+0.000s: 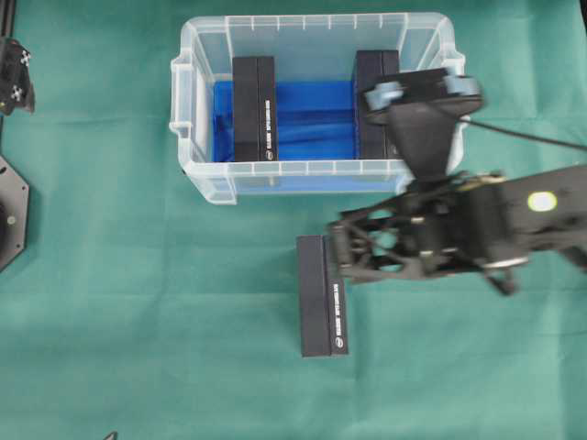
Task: Take out the box from the case.
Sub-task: 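Withdraw the right gripper to the upper right side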
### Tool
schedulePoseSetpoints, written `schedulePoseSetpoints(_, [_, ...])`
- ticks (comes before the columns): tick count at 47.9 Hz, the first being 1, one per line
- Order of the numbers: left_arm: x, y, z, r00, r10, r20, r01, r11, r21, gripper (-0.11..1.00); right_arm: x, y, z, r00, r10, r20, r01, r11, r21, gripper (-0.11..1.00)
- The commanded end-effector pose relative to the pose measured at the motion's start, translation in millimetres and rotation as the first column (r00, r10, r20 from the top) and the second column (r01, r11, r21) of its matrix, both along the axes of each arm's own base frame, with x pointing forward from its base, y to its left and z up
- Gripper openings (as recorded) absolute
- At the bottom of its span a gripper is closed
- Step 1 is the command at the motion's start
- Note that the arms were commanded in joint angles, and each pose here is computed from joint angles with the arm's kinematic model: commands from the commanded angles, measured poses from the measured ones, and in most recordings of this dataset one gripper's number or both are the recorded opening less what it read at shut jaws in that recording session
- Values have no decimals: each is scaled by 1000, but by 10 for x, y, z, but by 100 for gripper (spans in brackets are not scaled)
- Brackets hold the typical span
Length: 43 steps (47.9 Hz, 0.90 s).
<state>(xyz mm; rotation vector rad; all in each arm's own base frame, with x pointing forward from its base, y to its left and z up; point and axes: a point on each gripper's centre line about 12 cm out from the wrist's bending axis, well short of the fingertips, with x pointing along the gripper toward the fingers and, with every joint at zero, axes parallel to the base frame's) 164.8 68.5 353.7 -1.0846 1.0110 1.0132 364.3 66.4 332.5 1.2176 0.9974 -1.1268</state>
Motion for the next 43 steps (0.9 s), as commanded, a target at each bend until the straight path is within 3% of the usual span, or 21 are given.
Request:
schedulePoseSetpoints(1, [1,1,41,1000,-1,15,1,1000,9,92,-252,-9,157,999,1,34,-1,1000,10,85])
schedulePoseSetpoints(20, [1,9,43,1000,-1,15,1,1000,16,92,-1242,-135,133,998,-41,53,39,998,39,85])
schedulePoseSetpoints(28, [5,10,40,1000,0,14,0,1000,15,92,-1372,-176,100,998,-32,53,30,999,34,85])
schedulePoseSetpoints(43, [2,9,29,1000,-1,9,1,1000,14,92,-1357,-315,23,999,-20,28,20,1000,-8,85])
